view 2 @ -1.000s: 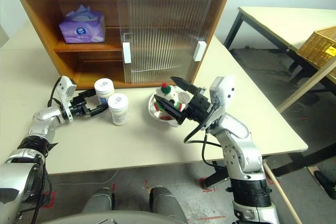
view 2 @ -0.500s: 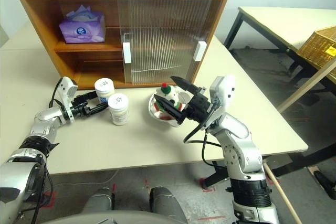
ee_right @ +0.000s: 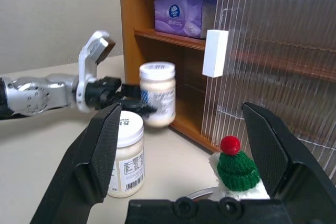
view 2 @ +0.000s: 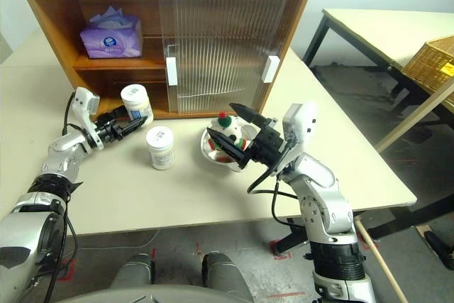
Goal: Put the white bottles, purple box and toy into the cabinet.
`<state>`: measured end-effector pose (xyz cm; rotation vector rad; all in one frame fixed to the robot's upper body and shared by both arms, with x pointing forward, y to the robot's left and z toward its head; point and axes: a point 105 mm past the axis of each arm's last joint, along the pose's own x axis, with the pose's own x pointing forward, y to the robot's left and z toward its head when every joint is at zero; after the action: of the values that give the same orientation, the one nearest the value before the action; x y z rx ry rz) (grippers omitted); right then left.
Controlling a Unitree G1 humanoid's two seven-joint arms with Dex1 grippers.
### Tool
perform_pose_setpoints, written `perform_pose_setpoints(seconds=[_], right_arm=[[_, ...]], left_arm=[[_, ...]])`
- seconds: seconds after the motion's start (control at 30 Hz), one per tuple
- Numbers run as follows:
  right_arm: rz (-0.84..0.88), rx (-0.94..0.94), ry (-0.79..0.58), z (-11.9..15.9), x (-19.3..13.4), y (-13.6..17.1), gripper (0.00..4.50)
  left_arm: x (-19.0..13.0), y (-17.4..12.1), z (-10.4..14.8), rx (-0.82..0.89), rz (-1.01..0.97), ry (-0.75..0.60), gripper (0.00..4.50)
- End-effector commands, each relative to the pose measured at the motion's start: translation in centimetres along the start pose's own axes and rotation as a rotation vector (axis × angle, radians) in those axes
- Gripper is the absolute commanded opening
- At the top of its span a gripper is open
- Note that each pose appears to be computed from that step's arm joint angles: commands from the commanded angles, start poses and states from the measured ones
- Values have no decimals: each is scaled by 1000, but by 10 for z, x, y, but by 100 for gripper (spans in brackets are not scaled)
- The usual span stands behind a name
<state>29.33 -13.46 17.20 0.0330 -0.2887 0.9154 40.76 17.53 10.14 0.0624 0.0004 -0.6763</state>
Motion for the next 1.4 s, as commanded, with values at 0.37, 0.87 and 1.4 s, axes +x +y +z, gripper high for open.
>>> perform_pose_setpoints(seconds=[0.37, 0.87, 1.4], right_arm=[[9, 9, 4, -3, 3, 1, 450], [2, 7, 4, -2, 1, 1, 450], [3, 1, 3, 0, 3, 0, 450]], left_arm=[[21, 27, 20, -54, 224, 5, 306], [39, 34, 13, -20, 460, 64, 306], [37, 37, -3, -68, 603, 107, 306]])
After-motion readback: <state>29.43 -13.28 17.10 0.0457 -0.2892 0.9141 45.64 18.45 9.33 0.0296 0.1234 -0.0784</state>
